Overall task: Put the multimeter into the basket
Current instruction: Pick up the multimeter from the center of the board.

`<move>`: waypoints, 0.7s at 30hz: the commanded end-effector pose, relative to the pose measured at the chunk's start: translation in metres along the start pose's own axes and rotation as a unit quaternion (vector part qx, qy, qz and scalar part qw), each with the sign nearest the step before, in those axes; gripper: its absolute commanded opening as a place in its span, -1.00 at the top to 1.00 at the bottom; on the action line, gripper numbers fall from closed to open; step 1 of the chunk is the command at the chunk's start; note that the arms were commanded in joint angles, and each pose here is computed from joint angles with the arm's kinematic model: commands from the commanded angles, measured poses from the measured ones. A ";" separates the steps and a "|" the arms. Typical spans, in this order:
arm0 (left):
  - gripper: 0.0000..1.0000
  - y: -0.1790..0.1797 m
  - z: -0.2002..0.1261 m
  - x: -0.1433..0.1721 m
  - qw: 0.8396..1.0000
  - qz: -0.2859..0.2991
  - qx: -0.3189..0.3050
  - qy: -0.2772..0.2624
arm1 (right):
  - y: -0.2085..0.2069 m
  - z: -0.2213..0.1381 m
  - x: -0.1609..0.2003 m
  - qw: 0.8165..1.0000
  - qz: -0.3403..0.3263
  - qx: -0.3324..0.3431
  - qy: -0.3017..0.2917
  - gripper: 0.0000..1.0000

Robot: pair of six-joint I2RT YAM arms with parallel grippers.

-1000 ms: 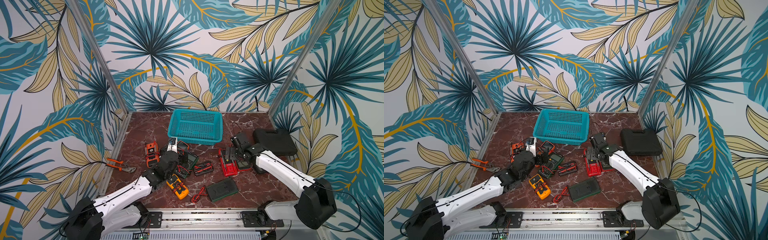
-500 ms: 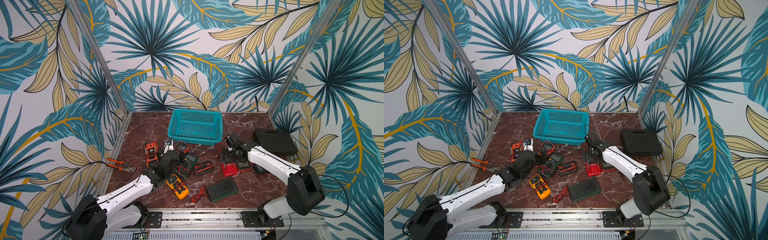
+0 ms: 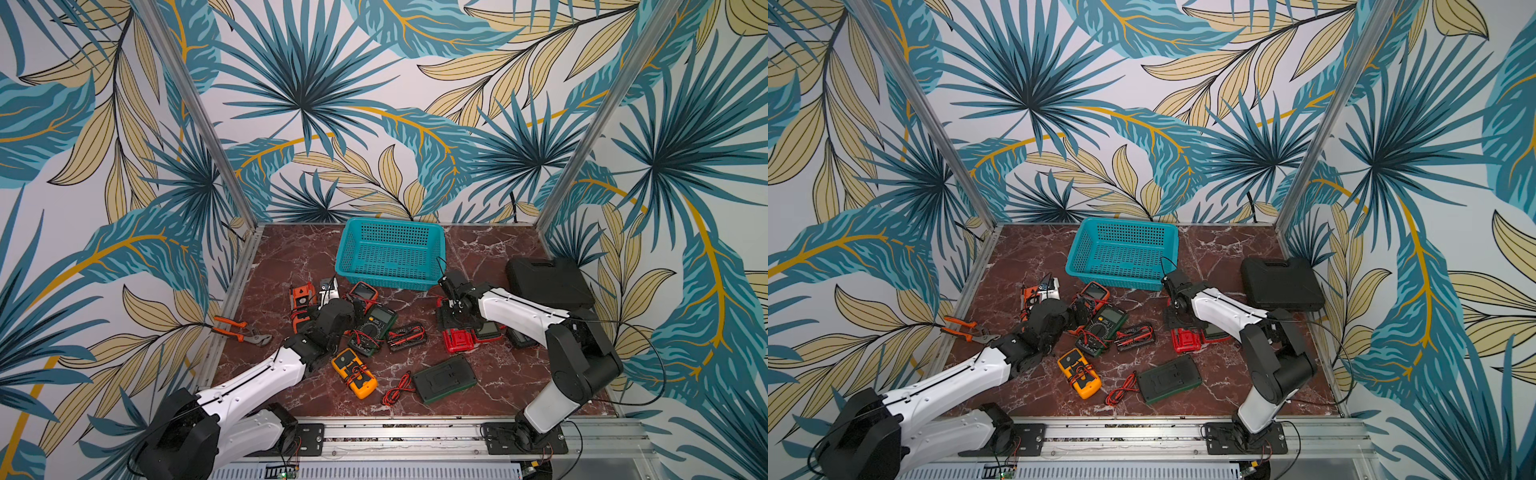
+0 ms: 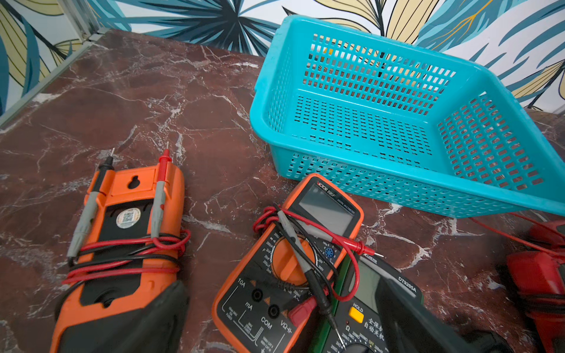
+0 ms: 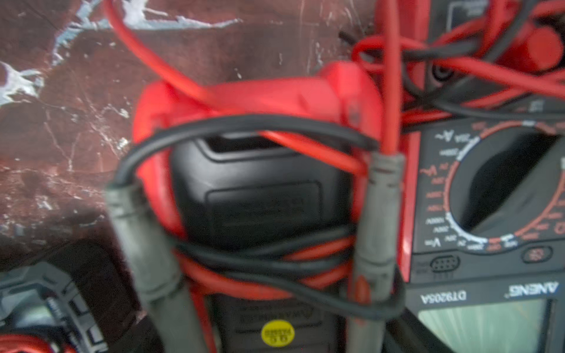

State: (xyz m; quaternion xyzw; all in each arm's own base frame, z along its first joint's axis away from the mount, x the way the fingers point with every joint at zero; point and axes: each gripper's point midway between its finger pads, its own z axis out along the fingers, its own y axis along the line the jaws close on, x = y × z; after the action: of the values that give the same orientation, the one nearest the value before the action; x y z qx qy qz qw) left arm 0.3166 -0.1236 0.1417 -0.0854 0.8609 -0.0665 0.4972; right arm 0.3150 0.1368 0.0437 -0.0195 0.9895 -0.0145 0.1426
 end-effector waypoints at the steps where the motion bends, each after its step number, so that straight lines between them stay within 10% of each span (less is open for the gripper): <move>1: -1.00 0.008 0.005 0.010 1.000 -0.008 -0.012 0.011 | 0.012 0.017 0.005 1.000 -0.003 -0.003 0.014 -0.66; 7: -1.00 0.009 0.006 0.011 1.000 -0.010 -0.014 0.012 | 0.011 0.022 -0.002 1.000 0.006 0.012 0.008 -0.26; 15: -1.00 0.014 0.004 0.009 1.000 -0.018 -0.022 0.004 | 0.004 -0.043 -0.024 0.997 0.015 -0.003 -0.081 0.98; 21: -1.00 0.012 0.000 0.003 1.000 -0.025 -0.013 -0.008 | -0.017 -0.113 -0.043 0.986 0.034 0.008 -0.162 1.00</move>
State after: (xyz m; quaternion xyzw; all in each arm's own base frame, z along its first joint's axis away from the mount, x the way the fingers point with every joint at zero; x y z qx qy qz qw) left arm 0.3139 -0.1174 0.1292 -0.1013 0.8653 -0.0621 0.4869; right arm 0.3191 0.1369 0.1212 -0.0067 0.9692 0.0005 0.2460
